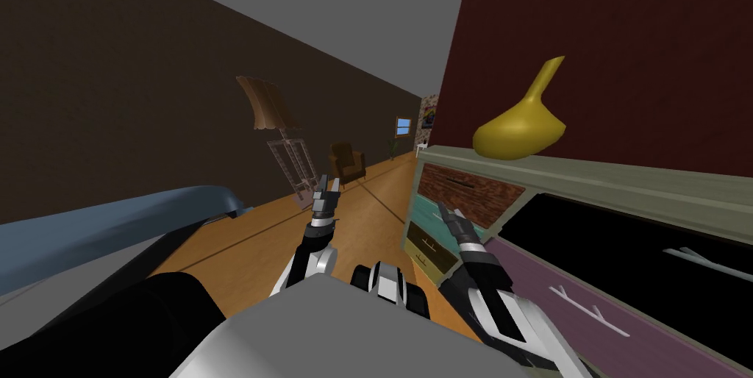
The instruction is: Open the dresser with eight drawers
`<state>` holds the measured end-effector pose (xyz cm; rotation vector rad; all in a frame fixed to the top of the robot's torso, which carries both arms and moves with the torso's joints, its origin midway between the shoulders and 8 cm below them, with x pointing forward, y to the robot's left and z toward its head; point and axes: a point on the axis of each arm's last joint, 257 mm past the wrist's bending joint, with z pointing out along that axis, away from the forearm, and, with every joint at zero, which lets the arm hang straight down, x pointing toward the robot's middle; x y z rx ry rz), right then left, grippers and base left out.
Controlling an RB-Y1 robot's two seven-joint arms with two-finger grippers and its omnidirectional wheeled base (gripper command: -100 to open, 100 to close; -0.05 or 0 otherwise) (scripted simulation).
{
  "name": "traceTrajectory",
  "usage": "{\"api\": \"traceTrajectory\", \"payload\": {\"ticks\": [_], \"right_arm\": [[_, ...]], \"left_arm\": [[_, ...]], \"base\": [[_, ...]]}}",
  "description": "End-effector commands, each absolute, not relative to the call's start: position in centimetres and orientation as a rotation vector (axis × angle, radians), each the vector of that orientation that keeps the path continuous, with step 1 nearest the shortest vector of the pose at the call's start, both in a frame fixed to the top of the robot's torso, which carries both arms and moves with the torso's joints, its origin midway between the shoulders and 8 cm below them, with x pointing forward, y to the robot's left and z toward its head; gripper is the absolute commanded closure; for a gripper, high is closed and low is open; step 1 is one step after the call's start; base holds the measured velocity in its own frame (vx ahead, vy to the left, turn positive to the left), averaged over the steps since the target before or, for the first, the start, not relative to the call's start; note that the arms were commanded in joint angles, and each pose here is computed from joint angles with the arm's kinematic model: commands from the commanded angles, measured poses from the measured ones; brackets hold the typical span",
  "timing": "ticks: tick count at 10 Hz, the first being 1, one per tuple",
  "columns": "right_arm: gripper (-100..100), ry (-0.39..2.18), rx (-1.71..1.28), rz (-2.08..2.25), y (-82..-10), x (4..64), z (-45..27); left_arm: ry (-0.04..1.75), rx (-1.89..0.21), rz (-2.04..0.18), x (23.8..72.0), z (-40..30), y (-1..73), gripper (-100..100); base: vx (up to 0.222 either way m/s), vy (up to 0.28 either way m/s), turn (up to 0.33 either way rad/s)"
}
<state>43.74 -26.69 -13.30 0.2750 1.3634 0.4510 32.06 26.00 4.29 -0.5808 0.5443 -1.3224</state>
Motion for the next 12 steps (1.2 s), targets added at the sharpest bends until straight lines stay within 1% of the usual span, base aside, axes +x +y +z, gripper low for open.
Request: {"api": "traceTrajectory", "payload": {"ticks": [1,4,9,12], "right_arm": [[-100,1.385,0.236,0.383,-27.0,43.9,-13.8],[-100,1.443,0.186,0.224,-28.8,44.7,-15.9],[-100,1.477,0.108,0.085,-29.7,45.0,-17.0],[-100,1.527,0.064,-0.072,-31.8,45.4,-19.1]], "left_arm": [[0.544,-0.581,-1.322,32.1,4.3,26.0,0],[0.544,-0.581,-1.322,32.1,4.3,26.0,0],[0.544,-0.581,-1.322,32.1,4.3,26.0,0],[0.544,-0.581,-1.322,32.1,4.3,26.0,0]], "base": [[0.012,0.028,-0.003],[0.029,0.062,0.029],[0.013,0.041,0.007],[0.016,0.05,0.014]]}}
